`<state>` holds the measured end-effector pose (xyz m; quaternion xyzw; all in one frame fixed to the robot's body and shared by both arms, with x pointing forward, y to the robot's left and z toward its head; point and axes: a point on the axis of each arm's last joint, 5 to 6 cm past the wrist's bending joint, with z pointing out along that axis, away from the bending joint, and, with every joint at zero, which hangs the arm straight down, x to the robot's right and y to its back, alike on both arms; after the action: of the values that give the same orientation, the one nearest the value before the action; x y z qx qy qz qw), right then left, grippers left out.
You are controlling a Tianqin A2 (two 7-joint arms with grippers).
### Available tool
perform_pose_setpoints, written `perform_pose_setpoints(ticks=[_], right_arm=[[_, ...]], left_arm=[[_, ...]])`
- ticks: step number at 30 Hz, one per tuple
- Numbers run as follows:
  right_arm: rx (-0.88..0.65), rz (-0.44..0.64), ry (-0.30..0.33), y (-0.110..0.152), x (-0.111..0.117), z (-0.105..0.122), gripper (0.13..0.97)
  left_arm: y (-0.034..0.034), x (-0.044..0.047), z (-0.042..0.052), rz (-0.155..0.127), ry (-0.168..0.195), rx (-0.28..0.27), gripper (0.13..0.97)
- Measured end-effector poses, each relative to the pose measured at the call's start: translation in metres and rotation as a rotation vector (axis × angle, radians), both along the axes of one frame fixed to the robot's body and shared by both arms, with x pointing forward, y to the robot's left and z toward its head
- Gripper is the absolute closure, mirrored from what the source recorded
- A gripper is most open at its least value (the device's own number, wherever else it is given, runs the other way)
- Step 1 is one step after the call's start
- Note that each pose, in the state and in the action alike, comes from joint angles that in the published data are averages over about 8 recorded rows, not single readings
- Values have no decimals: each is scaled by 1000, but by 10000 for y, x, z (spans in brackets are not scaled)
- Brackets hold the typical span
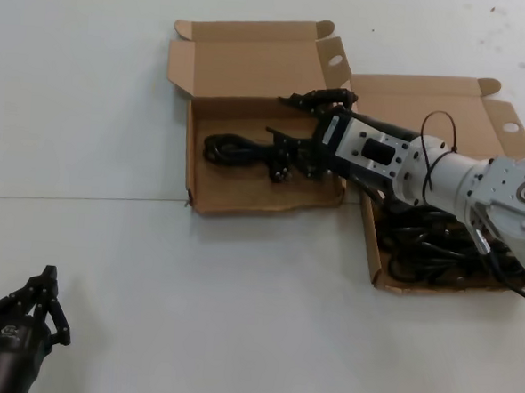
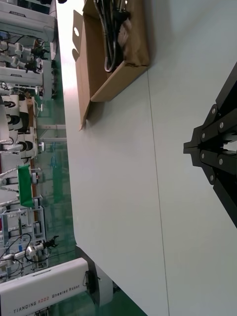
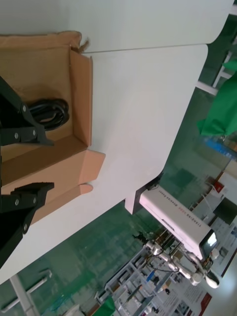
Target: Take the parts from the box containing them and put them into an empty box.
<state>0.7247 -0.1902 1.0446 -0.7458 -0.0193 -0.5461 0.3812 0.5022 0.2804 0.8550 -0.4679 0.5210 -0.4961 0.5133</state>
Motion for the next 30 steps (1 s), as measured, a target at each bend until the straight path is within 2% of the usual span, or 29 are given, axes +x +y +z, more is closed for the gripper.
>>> perform_pose_setpoints(ticks=[5, 9, 13, 17, 21, 25, 30], right_arm=[[20, -11, -5, -31, -8, -13, 770], [27, -15, -38, -91, -84, 4, 690], [30, -9, -97, -174, -270, 7, 610], [62, 6, -133, -250, -506, -52, 610], [106, 13, -137, -300, -652, -119, 506], [123, 12, -137, -317, -689, -141, 402], [130, 10, -135, -320, -699, -157, 402]], left_arm=[[0, 0, 0, 0, 0, 0, 941], [0, 0, 0, 0, 0, 0, 941], [0, 0, 0, 0, 0, 0, 941], [0, 0, 0, 0, 0, 0, 941], [0, 0, 0, 0, 0, 0, 941], [0, 0, 0, 0, 0, 0, 941], [0, 0, 0, 0, 0, 0, 941]])
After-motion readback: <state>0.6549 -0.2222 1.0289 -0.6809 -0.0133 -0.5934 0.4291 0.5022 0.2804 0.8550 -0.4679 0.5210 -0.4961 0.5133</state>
